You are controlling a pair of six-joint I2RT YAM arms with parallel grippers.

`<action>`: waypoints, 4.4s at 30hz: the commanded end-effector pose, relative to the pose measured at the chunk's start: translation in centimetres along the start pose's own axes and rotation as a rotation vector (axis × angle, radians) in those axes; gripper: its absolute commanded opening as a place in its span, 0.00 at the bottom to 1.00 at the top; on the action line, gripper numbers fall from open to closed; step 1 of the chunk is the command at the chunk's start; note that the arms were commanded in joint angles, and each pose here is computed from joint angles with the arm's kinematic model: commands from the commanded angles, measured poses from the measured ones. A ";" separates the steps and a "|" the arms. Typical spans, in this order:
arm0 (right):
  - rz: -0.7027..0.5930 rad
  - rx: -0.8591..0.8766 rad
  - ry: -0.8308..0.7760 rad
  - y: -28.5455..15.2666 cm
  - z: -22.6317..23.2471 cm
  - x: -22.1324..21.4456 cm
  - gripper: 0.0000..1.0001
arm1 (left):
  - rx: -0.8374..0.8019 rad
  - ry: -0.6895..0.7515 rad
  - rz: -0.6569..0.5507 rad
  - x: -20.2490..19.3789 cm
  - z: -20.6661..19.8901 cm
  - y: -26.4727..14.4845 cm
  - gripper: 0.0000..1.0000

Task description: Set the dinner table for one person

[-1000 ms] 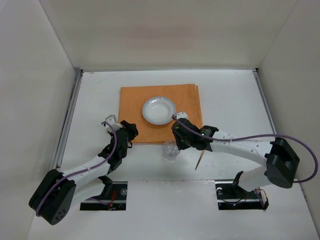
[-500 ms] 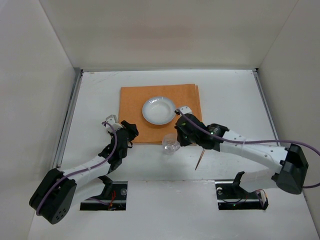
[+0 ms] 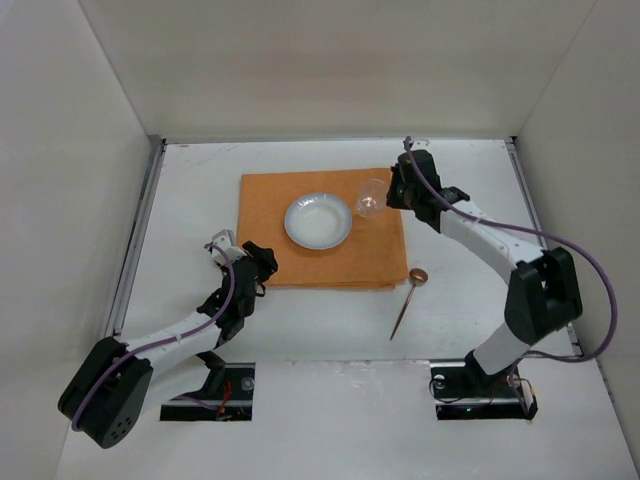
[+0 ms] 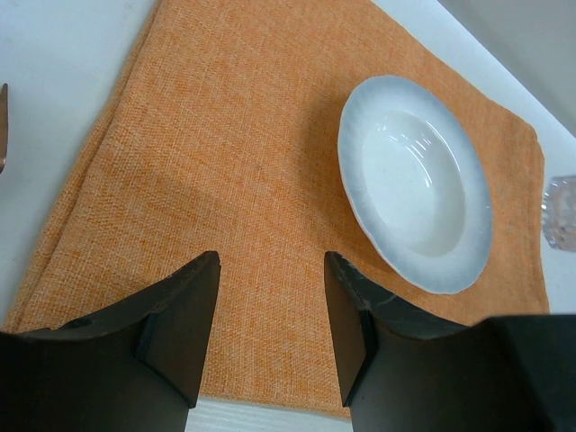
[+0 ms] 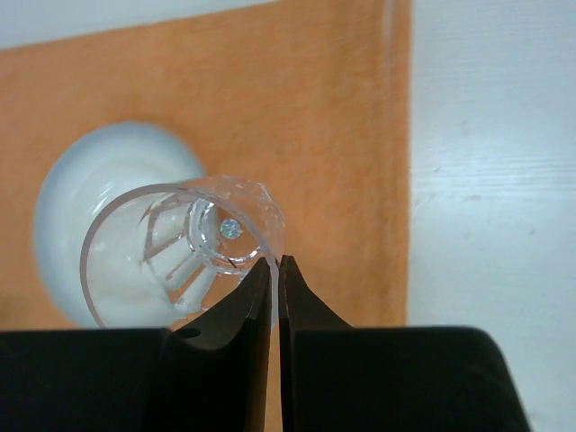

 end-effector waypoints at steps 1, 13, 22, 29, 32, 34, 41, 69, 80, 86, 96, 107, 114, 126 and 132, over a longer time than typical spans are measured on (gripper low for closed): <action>-0.126 0.035 0.015 2.4 0.5 5.0 0.09 | -0.032 -0.028 -0.033 0.9 -1.0 -0.1 0.47; -0.084 -0.067 0.073 10.1 -2.8 6.1 0.10 | -0.012 -0.019 -0.027 0.8 -0.7 0.3 0.47; -0.038 -0.099 0.090 12.1 -3.3 5.0 0.13 | 0.002 -0.009 -0.023 0.7 -0.5 0.6 0.47; -0.073 -0.079 0.105 10.8 -2.7 6.1 0.36 | 0.003 -0.010 -0.019 0.6 -0.4 0.6 0.47; -0.096 -0.077 0.115 8.9 -2.8 6.7 0.43 | -0.006 -0.015 -0.025 0.8 -0.6 0.4 0.47; -0.116 -0.080 0.126 7.3 -3.0 6.8 0.45 | -0.006 -0.019 -0.022 0.7 -0.5 0.5 0.47; -0.199 -0.121 0.221 -0.5 -5.4 1.9 0.47 | -0.016 -0.021 -0.009 0.4 -0.7 0.3 0.47; 0.355 -0.259 0.203 -7.2 -7.1 -21.3 0.31 | -0.025 -0.064 0.024 0.1 -0.5 0.4 0.47; 0.322 -0.270 0.206 -8.9 -7.4 -20.0 0.12 | -0.012 -0.065 0.039 -0.3 -0.3 0.7 0.47; 0.225 -0.258 0.183 -10.5 -7.3 -15.7 0.10 | -0.013 -0.067 0.041 -0.3 -0.4 0.7 0.47; 0.111 -0.037 0.014 -5.8 0.1 -9.0 0.12 | -0.023 -0.060 0.030 -0.2 -0.5 0.4 0.47; 0.166 0.032 -0.054 2.6 2.5 -8.8 0.11 | -0.010 -0.043 0.017 0.1 -0.3 0.3 0.47; 0.188 0.019 -0.041 4.3 1.7 -8.8 0.12 | -0.012 -0.036 0.025 -0.1 -0.6 0.5 0.47; 0.187 -0.033 0.020 7.0 -0.2 -9.2 0.17 | -0.002 -0.038 0.021 0.0 -0.3 0.6 0.47; 0.175 -0.045 0.029 6.5 -0.7 -9.5 0.29 | -0.005 -0.035 0.017 0.1 -0.4 0.5 0.47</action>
Point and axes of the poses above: each gripper's point midway between its finger pads, its own y axis out along the fingers, its own z axis along the line the jaws close on, x = y × z, the point moved 2 cm from there along -y, back along the fingers, and after that the axes turned 1 degree about y, right-handed, at the moved point
